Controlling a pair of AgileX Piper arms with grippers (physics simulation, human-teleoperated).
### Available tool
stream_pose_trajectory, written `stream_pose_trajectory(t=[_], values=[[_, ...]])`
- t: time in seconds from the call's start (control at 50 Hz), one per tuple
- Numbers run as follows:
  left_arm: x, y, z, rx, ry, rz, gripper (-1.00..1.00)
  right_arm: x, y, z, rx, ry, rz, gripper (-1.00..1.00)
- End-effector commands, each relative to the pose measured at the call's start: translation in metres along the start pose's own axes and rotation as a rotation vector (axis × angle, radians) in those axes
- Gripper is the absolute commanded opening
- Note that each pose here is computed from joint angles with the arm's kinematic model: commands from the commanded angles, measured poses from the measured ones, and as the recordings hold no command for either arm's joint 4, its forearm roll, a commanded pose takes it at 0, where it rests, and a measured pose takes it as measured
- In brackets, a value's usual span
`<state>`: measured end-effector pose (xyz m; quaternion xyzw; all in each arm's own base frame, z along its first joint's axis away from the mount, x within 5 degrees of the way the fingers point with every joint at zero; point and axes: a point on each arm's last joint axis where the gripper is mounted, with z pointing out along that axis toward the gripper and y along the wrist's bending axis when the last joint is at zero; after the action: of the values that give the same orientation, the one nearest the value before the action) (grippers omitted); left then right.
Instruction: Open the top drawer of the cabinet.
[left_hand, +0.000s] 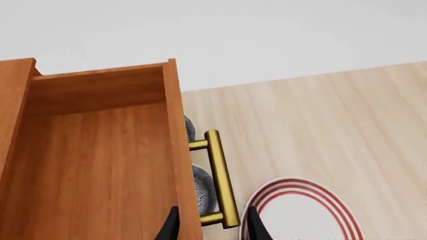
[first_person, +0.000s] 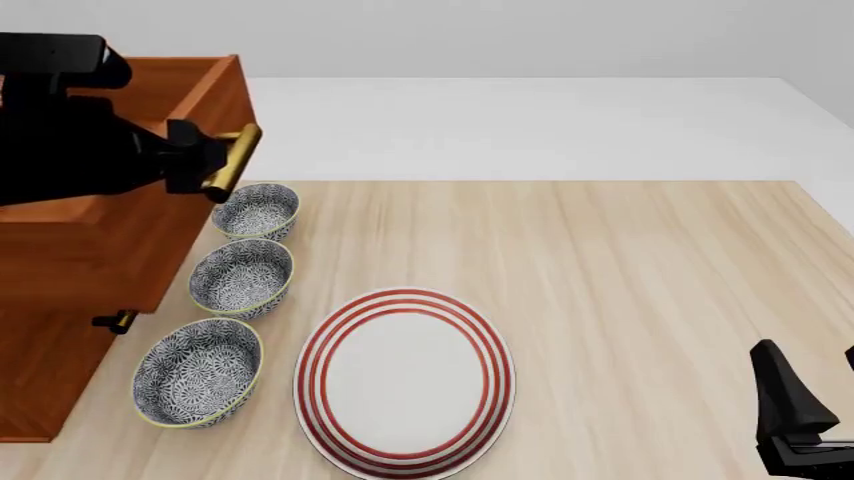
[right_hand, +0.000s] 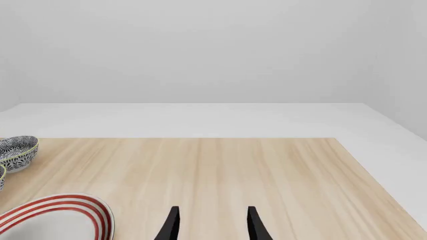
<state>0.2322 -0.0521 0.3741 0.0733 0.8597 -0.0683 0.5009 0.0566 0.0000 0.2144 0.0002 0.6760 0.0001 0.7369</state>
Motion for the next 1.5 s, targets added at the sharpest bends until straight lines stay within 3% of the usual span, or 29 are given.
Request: stream_pose_trajectory(t=[0.02,0.84,1.5], values=[[-0.002,-0.004,-0.002,0.016,0.000,0.014,1.00,0.000,0.000,0.000,0.000,0.000,0.000,1.00],[0.005,-0.020,-0.006,0.078,0.004,0.024,1.00,0.000,0.000,0.000,0.000,0.000,0.000,1.00],[-0.002,-0.026,-0.010,0.098,-0.011,0.014,1.00,0.000,0.000,0.000,0.000,0.000,0.000,1.00]])
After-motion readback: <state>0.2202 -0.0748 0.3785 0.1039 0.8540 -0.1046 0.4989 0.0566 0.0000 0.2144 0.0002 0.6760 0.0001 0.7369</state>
